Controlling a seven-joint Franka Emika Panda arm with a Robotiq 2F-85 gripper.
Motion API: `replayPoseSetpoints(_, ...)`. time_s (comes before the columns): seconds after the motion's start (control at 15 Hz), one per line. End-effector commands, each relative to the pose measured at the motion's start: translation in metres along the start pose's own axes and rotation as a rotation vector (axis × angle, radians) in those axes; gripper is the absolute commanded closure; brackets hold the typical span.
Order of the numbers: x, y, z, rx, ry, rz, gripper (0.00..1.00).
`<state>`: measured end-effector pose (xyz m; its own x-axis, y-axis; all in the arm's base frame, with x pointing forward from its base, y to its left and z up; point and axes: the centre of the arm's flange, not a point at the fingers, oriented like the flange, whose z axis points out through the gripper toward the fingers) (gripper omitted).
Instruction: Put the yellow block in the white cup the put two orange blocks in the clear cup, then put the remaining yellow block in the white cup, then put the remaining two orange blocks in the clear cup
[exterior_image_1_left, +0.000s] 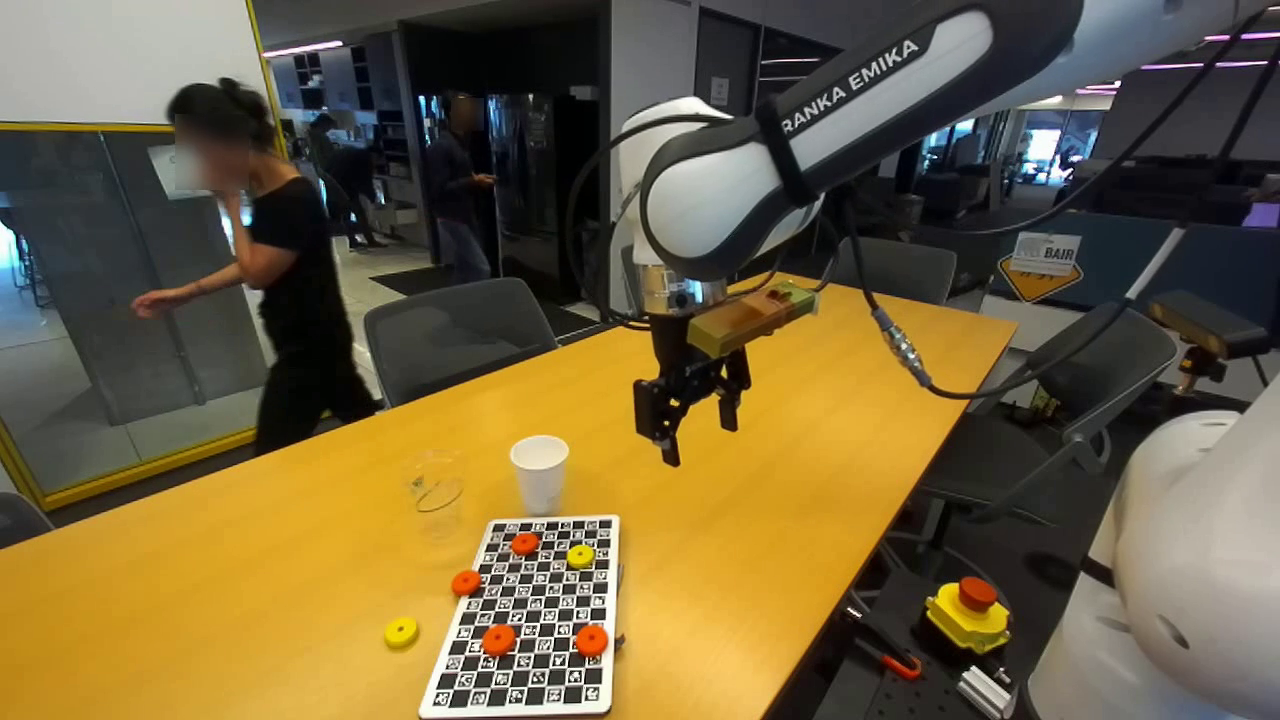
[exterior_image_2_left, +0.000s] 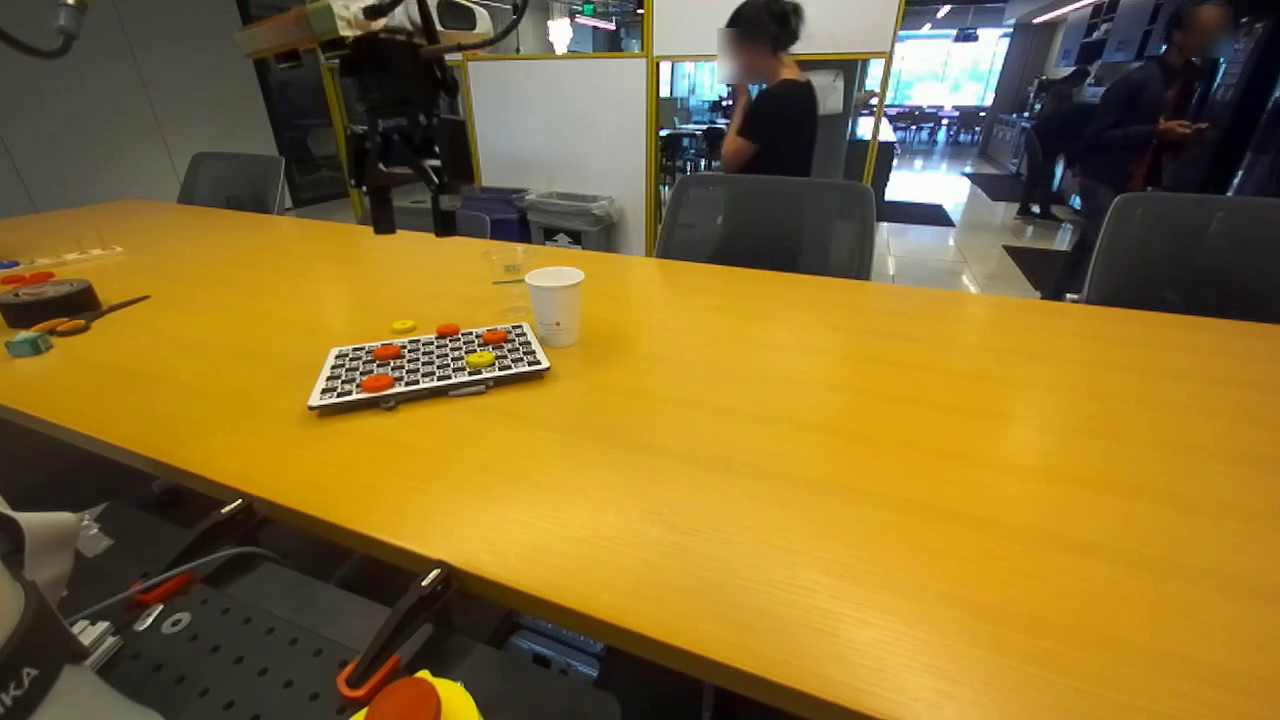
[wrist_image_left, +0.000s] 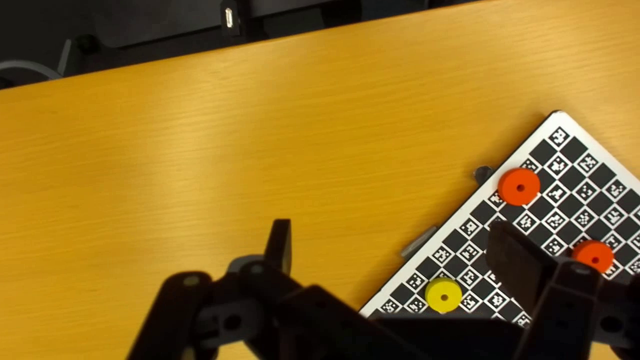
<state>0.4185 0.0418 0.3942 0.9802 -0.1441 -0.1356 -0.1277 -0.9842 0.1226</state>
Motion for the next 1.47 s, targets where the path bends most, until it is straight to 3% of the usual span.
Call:
replayPoseSetpoints(0.0,0.016,-0.016,0.017,0.074,0.05,-0.015,0.0)
replayPoseSetpoints(0.33,0.047,-0.048,0.053,0.138,0.117,-0.011,0.0)
replayPoseSetpoints(0.8,0.085,-0.073,0.106,0.166,0.172,-0.022,0.0)
replayPoseSetpoints(1.4,0.137,-0.095,0.156,0.125,0.105,-0.047,0.0)
